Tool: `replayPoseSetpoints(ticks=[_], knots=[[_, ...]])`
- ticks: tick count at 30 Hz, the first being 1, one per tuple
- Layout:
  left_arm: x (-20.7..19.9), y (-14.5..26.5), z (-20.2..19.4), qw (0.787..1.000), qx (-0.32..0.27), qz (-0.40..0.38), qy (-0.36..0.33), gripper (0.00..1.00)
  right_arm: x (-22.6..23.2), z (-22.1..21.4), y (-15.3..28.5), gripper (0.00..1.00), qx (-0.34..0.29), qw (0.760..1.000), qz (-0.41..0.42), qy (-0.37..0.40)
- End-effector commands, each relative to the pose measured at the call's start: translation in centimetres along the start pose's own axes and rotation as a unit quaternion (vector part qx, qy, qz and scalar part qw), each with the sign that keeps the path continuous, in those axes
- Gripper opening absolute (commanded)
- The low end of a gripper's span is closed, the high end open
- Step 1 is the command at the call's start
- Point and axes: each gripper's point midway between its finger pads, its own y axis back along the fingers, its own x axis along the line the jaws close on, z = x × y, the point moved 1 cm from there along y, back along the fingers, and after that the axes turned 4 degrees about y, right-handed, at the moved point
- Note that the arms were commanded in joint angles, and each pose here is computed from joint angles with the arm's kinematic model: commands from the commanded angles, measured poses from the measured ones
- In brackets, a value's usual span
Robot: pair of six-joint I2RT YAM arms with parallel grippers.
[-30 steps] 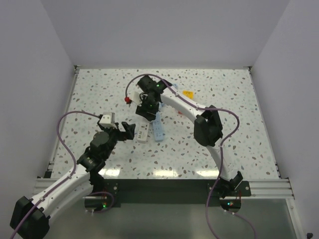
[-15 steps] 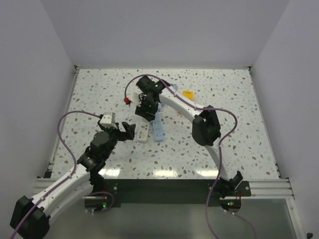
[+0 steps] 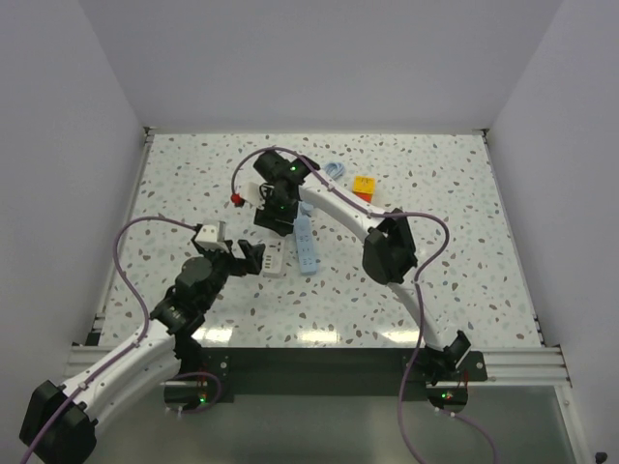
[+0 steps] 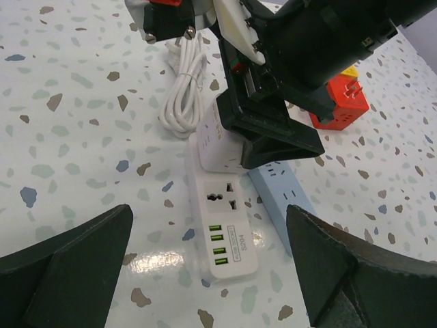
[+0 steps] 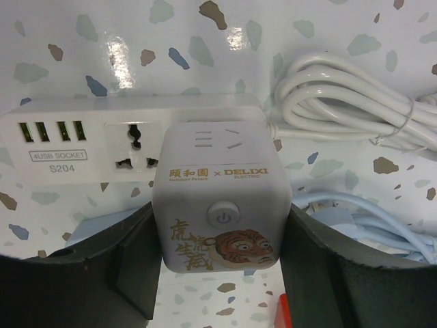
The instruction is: Insert the plug
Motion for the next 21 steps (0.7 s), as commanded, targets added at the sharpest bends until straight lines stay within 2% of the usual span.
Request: replayPoseSetpoints(ticks=[1, 6, 17, 21], knots=[[-0.7, -0.4, 0.1, 1.0, -0.009, -0.022, 0.004, 1.0, -0.1, 0.3, -1.4, 0.0, 0.004, 1.0, 0.001, 0.02], [-0.9, -0.9, -1.8, 0.999, 0.013, -0.038, 0.008, 1.0, 0.0, 1.1, -2.7, 0.0, 0.001, 0.999, 0.004, 0.037], [1.4, -3.6, -6.0, 0.996, 0.083, 0.027, -0.021, 0.98, -0.1, 2.1, -3.5, 0.0, -0.022, 0.998, 0.006, 0.052], [1.4, -4.8, -7.1, 0.994, 0.103, 0.029, -0.033, 0.98, -0.2, 2.5, -3.2, 0.0, -0.035, 0.998, 0.004, 0.051]])
